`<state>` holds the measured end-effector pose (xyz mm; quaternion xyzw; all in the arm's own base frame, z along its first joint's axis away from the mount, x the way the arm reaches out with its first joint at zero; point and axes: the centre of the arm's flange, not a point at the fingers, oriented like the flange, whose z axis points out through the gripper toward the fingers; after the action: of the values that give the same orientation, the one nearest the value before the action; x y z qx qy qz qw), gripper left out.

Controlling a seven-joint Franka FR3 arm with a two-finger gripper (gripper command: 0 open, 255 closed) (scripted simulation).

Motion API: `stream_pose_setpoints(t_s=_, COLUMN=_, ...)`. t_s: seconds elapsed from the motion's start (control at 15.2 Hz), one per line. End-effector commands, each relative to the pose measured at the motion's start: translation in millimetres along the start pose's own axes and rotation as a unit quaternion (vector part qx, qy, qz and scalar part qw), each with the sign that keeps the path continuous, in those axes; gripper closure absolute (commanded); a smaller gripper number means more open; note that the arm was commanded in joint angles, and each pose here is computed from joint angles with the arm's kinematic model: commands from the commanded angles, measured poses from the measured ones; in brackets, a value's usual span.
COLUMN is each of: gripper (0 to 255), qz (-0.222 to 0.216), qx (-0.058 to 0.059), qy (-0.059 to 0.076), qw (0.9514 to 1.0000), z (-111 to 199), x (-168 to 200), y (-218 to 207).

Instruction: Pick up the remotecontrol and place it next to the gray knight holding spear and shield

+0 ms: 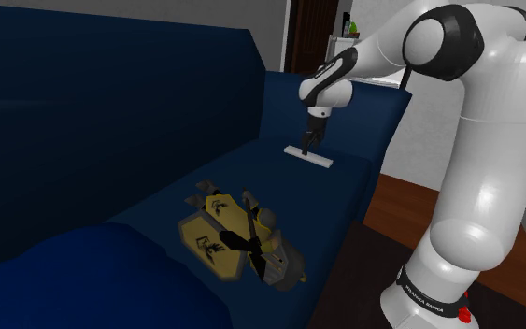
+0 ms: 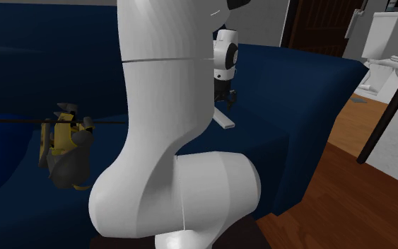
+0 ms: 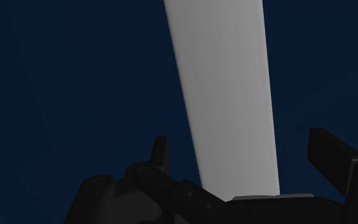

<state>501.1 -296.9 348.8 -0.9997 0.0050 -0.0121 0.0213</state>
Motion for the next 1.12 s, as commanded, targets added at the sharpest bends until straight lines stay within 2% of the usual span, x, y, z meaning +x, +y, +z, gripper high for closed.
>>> stream_pose_setpoints(t_s=0.0, gripper=0, qz=0.0, qx=0.0, qy=0.0, qw=1.0, z=10.4, x=0.3, y=0.0)
stream_pose_setpoints(t_s=0.13, gripper=0, qz=0.0, qx=0.0, qy=0.0, qw=1.0, z=18.7, x=0.3, y=0.0)
stream_pose_setpoints(t_s=0.66, gripper=0, qz=0.0, qx=0.0, qy=0.0, qw=1.0, z=18.6, x=0.3, y=0.0)
stream_pose_setpoints(t_s=0.73, gripper=255, qz=0.0, qx=0.0, qy=0.0, qw=1.0, z=18.6, x=0.3, y=0.0)
stream_pose_setpoints(t_s=1.06, gripper=255, qz=0.0, qx=0.0, qy=0.0, qw=1.0, z=18.7, x=0.3, y=0.0)
